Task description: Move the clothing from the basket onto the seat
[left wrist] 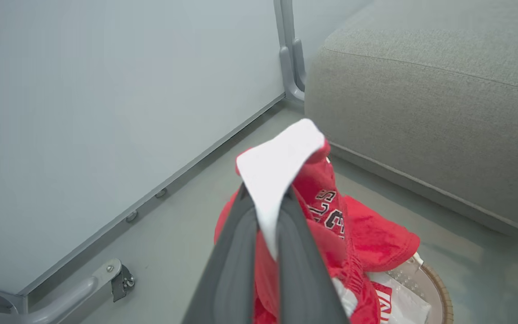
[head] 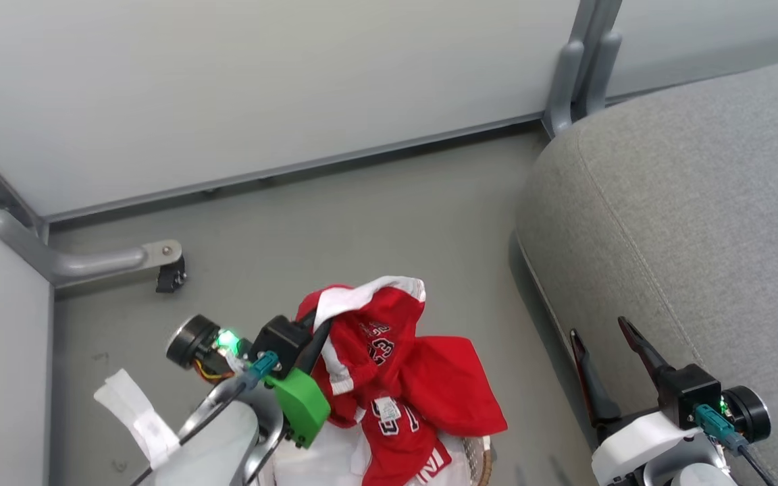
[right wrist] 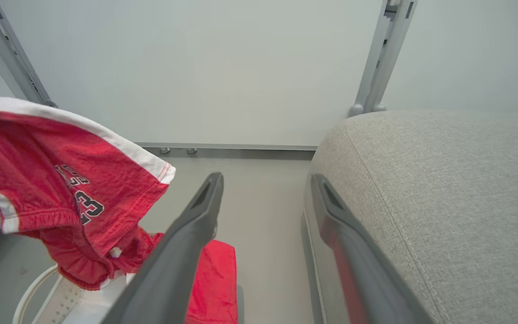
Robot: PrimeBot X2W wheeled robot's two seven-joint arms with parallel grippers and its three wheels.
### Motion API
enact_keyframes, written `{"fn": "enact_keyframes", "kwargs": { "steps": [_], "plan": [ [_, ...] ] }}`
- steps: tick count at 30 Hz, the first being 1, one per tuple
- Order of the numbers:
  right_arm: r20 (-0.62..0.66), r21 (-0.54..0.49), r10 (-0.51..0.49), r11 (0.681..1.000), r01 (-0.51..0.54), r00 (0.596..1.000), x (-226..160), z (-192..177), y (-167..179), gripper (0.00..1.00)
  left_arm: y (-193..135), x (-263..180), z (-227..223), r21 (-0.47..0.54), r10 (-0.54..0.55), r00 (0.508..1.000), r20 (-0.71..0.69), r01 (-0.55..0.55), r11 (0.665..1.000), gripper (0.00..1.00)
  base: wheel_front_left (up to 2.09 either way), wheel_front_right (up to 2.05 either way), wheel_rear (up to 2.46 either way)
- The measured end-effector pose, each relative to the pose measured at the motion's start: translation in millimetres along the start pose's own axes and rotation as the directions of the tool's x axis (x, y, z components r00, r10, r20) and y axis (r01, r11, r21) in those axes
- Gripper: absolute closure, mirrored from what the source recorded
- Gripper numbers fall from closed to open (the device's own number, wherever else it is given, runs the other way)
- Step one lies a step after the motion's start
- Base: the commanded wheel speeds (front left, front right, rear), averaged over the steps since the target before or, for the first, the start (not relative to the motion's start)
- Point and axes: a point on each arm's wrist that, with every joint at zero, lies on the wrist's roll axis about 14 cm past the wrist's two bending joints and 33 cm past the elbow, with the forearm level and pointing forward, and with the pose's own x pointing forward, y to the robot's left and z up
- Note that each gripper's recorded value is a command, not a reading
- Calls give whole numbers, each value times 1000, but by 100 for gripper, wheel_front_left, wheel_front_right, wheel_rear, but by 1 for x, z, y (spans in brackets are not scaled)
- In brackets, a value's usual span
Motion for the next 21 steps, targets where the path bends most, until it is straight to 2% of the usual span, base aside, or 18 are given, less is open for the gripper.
{"fn": "enact_keyframes", "kwargs": {
  "steps": [4,11,21],
  "plan": [
    [55,-5,22,1000,-22,998,-4,18,8,0,11,0,54,130,-14,995,98,1,991,100,0,0,0],
    [142,-22,84,996,-82,986,-3,47,28,0,35,-8,154,329,-41,966,254,-47,943,100,0,0,0],
    [205,-84,158,986,-143,966,6,72,49,0,43,-13,249,455,-94,915,393,-105,884,100,0,0,0]
  ]
}}
